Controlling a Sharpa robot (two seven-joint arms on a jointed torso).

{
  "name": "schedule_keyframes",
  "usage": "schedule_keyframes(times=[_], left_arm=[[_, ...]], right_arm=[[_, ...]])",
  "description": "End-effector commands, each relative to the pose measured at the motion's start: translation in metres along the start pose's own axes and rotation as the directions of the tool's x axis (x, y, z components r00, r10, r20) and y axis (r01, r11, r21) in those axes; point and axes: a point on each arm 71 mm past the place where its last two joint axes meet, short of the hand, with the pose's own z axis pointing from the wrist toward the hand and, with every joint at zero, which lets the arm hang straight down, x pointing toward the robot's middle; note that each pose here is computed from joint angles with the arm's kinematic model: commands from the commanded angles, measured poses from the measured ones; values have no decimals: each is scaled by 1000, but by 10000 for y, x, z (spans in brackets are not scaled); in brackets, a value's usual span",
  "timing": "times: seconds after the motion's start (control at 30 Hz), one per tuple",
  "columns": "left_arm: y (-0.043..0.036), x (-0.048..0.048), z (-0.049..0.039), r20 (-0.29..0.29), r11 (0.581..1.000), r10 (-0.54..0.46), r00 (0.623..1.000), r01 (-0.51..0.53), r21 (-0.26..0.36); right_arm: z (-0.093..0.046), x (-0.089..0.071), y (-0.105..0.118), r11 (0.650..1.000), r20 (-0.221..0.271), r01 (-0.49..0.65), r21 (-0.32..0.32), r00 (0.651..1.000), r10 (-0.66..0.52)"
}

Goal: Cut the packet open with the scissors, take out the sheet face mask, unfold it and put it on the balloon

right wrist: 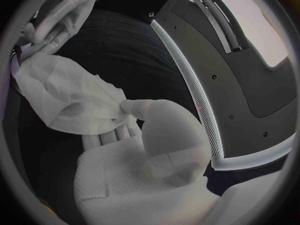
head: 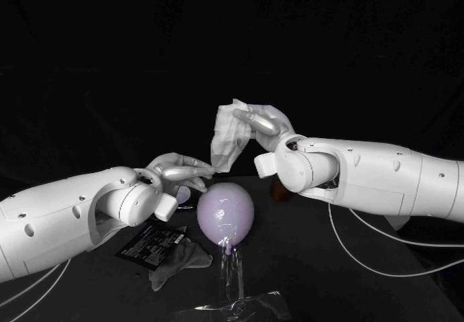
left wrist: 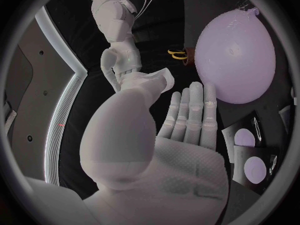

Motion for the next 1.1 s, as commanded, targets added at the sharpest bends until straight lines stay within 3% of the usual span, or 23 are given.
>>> schedule_keyframes(times=[0.03,0.4,0.6,0.73,1.1], left_arm=[[-36,-8,5,-20,998,44,999,-43,48],[8,-101,47,42,992,66,997,-70,104],[-16,-55,62,36,981,25,999,-31,190],[-67,9,60,2,965,-17,1000,16,261],[-114,117,62,-49,951,-40,998,53,306]], right_arm=[[11,10,15,1000,-11,6,-15,1000,-6],[20,13,13,1000,-11,7,-15,1000,-7],[22,23,11,1000,-13,6,-14,1000,-6],[29,41,7,1000,-17,5,-13,1000,-5],[36,73,3,1000,-24,2,-12,1000,-2]])
